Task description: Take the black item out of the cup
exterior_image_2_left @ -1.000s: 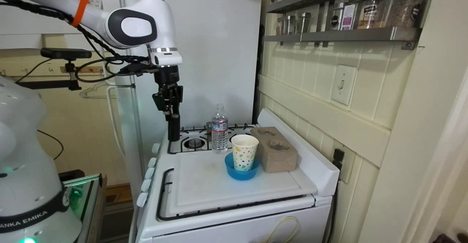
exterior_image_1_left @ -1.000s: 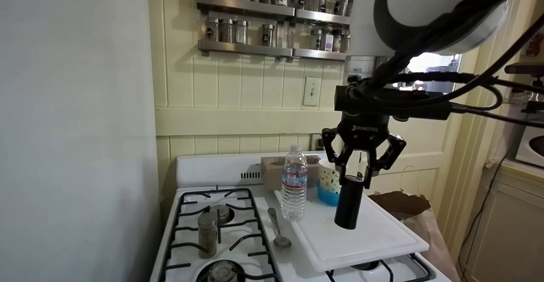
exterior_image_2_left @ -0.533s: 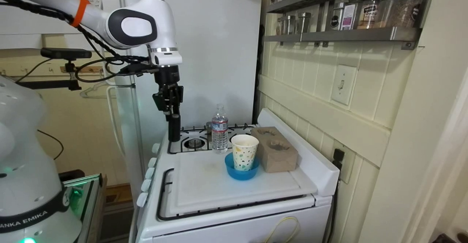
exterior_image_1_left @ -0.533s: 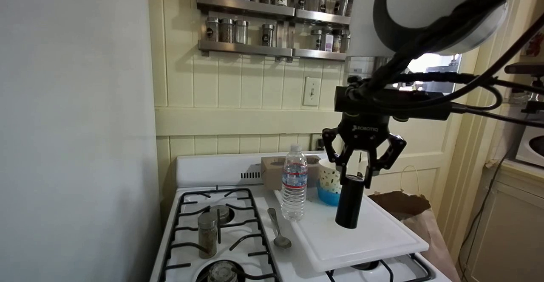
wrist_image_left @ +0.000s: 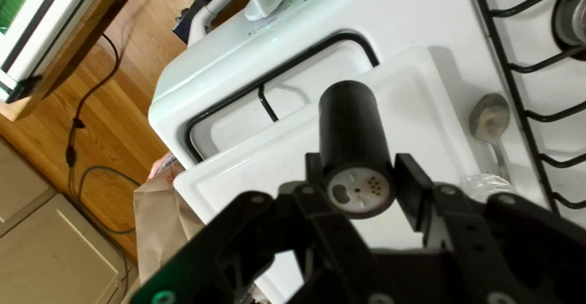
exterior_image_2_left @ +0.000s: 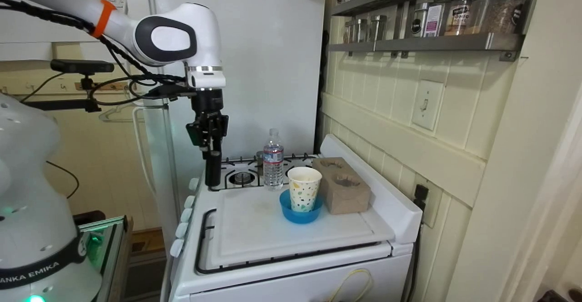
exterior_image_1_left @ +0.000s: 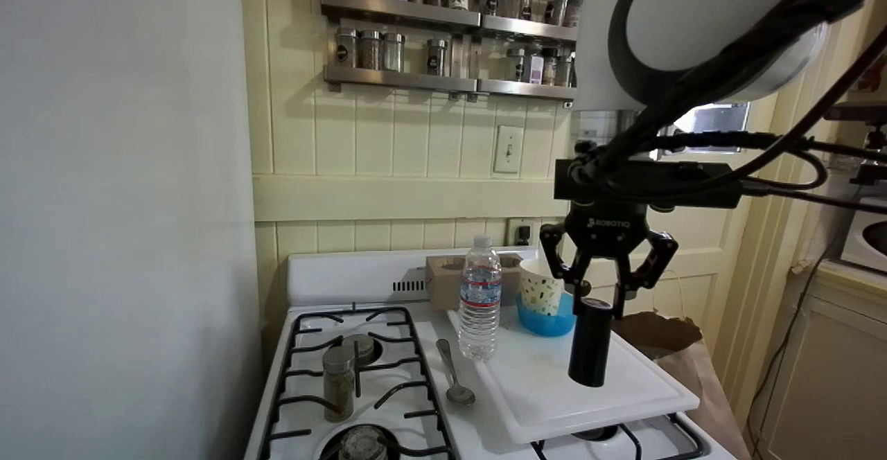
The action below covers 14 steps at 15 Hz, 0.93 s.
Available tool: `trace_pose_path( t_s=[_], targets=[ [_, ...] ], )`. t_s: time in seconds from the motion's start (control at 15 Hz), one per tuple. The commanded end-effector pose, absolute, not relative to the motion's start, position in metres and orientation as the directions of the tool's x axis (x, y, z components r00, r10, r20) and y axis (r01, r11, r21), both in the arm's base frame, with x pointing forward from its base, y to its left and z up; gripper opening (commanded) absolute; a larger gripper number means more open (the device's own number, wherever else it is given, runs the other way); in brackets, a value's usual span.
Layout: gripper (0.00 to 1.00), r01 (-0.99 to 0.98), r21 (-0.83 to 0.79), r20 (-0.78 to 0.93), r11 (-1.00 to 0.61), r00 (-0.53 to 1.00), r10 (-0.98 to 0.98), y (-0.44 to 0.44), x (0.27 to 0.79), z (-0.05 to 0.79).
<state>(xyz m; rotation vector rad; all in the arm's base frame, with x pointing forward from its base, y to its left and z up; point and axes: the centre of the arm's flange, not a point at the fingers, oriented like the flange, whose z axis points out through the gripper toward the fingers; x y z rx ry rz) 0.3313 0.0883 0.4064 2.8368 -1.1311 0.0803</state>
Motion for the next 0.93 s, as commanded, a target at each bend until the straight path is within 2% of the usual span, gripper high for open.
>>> trace_pose_path(
  t_s=[0.0, 0.4, 0.73, 0.87],
  targets=[
    [0.18, -0.732, 0.13, 0.068, -0.669, 0.68, -0.73, 0.072, 0.322, 0.381],
    [0.18, -0.764, 0.172, 0.203, -0.621, 0.645, -0.737, 0.052, 0.331, 0.37],
    [0.18, -0.737, -0.043, 0.237, -0.674, 0.648, -0.724, 0.052, 0.339, 0.372],
    [0.18, -0.721, -0.073, 0.249, -0.689, 0.656, -0.713, 0.053, 0.344, 0.374]
  ],
)
